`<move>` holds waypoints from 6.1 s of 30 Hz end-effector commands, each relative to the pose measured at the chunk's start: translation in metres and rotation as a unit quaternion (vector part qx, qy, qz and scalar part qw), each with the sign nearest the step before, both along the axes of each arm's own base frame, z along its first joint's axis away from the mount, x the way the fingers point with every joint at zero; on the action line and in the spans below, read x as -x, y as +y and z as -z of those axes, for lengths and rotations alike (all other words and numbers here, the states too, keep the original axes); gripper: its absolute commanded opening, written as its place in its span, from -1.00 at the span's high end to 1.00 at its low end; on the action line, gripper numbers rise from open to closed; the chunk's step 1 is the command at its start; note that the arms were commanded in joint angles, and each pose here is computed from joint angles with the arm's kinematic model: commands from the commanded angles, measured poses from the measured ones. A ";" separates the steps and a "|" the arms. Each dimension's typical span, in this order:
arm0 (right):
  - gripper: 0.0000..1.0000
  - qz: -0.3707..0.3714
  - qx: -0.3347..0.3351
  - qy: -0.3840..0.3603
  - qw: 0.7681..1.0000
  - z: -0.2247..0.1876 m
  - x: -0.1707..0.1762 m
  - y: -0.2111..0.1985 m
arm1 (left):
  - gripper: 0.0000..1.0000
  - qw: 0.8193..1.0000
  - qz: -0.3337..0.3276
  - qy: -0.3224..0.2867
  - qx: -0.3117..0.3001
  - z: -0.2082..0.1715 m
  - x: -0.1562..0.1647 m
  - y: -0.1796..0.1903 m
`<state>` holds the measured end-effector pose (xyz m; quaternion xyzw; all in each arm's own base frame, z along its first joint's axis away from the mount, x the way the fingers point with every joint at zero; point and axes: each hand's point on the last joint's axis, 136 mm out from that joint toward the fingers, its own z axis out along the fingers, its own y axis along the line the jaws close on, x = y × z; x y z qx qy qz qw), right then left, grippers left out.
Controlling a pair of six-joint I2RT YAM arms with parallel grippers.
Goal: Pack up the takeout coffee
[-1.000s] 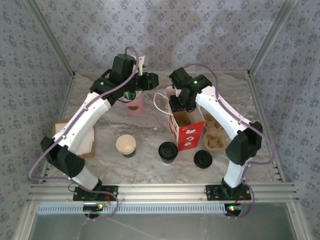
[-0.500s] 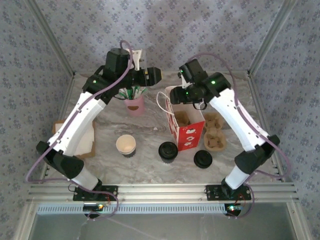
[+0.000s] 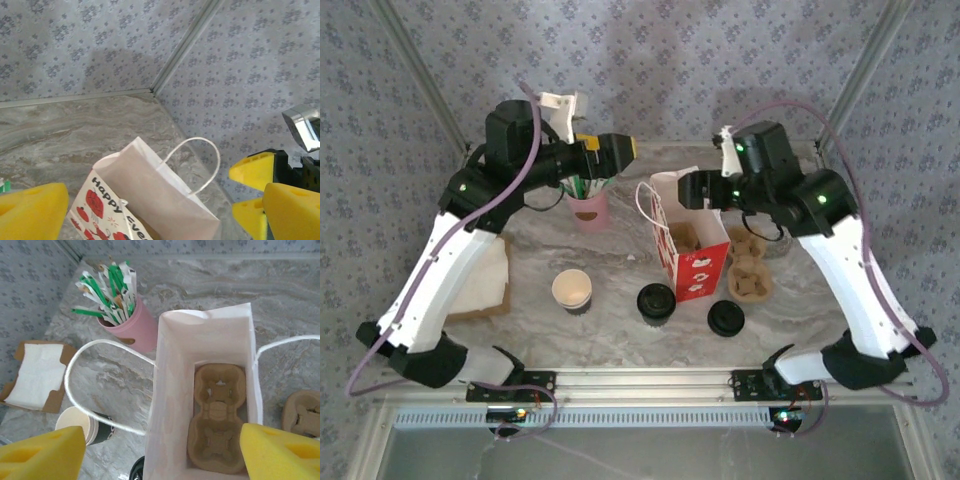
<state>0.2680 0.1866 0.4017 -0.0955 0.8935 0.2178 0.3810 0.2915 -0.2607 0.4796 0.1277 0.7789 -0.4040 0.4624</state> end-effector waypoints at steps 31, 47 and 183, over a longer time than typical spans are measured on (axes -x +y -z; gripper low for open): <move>-0.49 0.046 -0.056 0.034 0.997 0.105 0.116 -0.079 | -0.86 0.989 0.000 0.143 -0.038 0.154 0.099 0.033; 0.14 0.081 -0.072 0.099 0.989 0.226 0.075 -0.058 | -0.31 0.983 0.010 0.170 -0.074 0.228 0.093 -0.011; -0.95 -0.234 0.261 0.137 0.927 0.240 0.118 0.085 | -0.99 0.992 0.002 0.104 -0.071 0.229 0.118 0.058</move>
